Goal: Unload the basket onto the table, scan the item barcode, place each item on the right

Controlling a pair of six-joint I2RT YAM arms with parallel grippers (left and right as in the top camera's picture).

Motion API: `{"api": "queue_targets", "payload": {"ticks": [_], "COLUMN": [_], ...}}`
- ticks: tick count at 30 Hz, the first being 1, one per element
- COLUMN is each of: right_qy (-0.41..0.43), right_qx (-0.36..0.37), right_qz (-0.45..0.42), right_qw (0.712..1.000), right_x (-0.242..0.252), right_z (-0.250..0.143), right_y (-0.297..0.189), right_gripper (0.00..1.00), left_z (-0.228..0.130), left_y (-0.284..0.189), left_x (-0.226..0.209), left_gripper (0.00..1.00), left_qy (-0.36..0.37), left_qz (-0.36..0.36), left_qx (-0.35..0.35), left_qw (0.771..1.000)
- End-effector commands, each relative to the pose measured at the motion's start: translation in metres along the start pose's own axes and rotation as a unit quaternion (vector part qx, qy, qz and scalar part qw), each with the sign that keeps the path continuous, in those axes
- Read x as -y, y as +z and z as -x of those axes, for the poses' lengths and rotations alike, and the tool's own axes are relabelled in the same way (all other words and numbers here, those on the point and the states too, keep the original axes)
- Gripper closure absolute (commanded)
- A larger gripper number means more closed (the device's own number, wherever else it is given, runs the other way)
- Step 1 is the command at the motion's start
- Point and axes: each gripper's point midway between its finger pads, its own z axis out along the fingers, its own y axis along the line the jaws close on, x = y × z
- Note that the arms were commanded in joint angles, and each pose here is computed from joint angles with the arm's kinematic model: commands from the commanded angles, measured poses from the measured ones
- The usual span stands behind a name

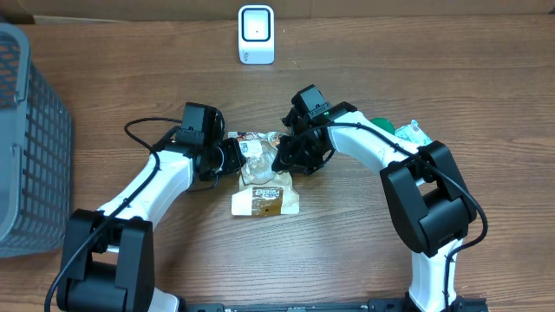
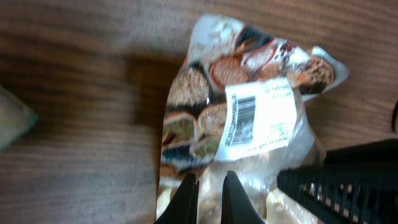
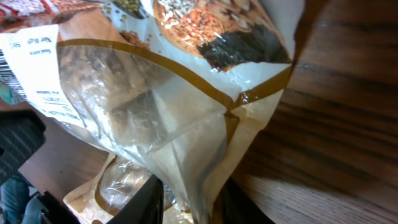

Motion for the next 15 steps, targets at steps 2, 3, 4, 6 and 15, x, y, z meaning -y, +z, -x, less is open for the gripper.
{"api": "queue_targets", "payload": {"ticks": [2,3,4,6,15], "right_qy": [-0.007,-0.007,-0.008,-0.008,-0.008], "right_qx": [0.004,0.005,0.005,0.005,0.005], "right_qz": [0.009,0.009,0.009,0.010,0.010], "right_qw": [1.000,1.000,1.000,1.000,1.000], "right_x": [-0.006,-0.006,-0.007,-0.007,-0.007], "right_z": [0.001,0.001,0.001,0.001,0.001], "right_y": [-0.002,-0.002,-0.002,-0.002,-0.002], "right_gripper": [0.73,0.73,0.73,0.73,0.67], "left_z": [0.002,0.004,0.005,0.008,0.005], "left_y": [0.013,0.015,0.015,0.012,0.023], "left_x": [0.000,0.010,0.019,0.035,0.009], "left_gripper": [0.96,0.96,0.96,0.96,0.96], "left_qy": [0.008,0.025,0.041,0.078,0.101], "left_qz": [-0.011,-0.037,-0.063,-0.103,-0.040], "left_qx": [0.002,0.002,0.003,0.008,0.008], "left_qw": [1.000,0.999,0.997,0.992,0.994]}}
